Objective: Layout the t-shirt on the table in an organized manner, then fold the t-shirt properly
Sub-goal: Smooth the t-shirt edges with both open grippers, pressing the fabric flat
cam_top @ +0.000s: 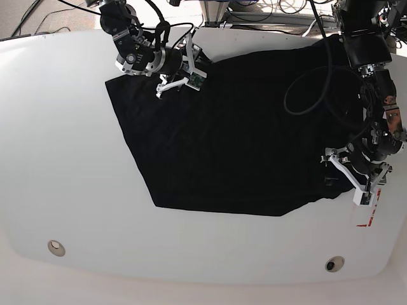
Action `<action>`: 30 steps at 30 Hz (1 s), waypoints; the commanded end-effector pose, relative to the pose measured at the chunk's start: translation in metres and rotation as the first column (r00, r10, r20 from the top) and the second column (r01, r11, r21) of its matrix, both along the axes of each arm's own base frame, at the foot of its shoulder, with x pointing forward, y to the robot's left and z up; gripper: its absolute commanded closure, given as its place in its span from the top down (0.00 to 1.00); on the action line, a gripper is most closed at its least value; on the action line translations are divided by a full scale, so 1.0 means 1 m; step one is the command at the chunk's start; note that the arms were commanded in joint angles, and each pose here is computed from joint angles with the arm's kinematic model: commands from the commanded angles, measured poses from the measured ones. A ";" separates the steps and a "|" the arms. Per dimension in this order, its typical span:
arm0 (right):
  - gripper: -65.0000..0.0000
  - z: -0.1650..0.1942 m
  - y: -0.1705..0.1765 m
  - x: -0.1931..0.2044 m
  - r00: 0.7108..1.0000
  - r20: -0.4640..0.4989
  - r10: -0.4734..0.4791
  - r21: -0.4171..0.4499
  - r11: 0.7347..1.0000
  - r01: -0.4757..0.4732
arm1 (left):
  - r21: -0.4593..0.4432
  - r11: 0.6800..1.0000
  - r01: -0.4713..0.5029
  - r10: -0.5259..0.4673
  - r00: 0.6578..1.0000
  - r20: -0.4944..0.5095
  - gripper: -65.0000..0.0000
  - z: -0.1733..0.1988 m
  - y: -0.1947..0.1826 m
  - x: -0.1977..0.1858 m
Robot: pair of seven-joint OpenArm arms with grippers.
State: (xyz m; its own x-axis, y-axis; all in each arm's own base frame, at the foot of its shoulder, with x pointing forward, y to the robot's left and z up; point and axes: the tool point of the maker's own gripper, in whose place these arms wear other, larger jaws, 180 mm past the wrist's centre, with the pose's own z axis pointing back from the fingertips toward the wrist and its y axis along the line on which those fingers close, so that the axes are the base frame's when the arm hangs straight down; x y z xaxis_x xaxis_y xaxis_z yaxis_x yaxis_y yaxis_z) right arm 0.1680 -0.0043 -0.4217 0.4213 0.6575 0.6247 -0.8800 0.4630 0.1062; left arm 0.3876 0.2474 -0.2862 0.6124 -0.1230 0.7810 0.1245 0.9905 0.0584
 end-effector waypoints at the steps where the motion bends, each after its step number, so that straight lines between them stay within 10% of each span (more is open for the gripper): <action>1: 0.42 0.000 -0.003 -0.003 1.000 -0.003 0.010 -0.022 1.000 -0.010 | 0.005 1.000 0.002 -0.002 0.998 0.062 0.76 0.019 0.003 0.009; 13: 0.89 0.049 0.009 0.008 0.993 0.116 0.034 -0.024 0.999 -0.031 | 0.010 1.000 0.003 -0.003 1.000 0.031 0.76 0.008 0.004 -0.001; 30: 0.90 0.079 -0.057 0.167 0.922 0.268 -0.280 0.003 0.957 0.290 | 0.066 0.998 -0.003 0.001 1.000 0.029 0.76 0.008 0.014 -0.034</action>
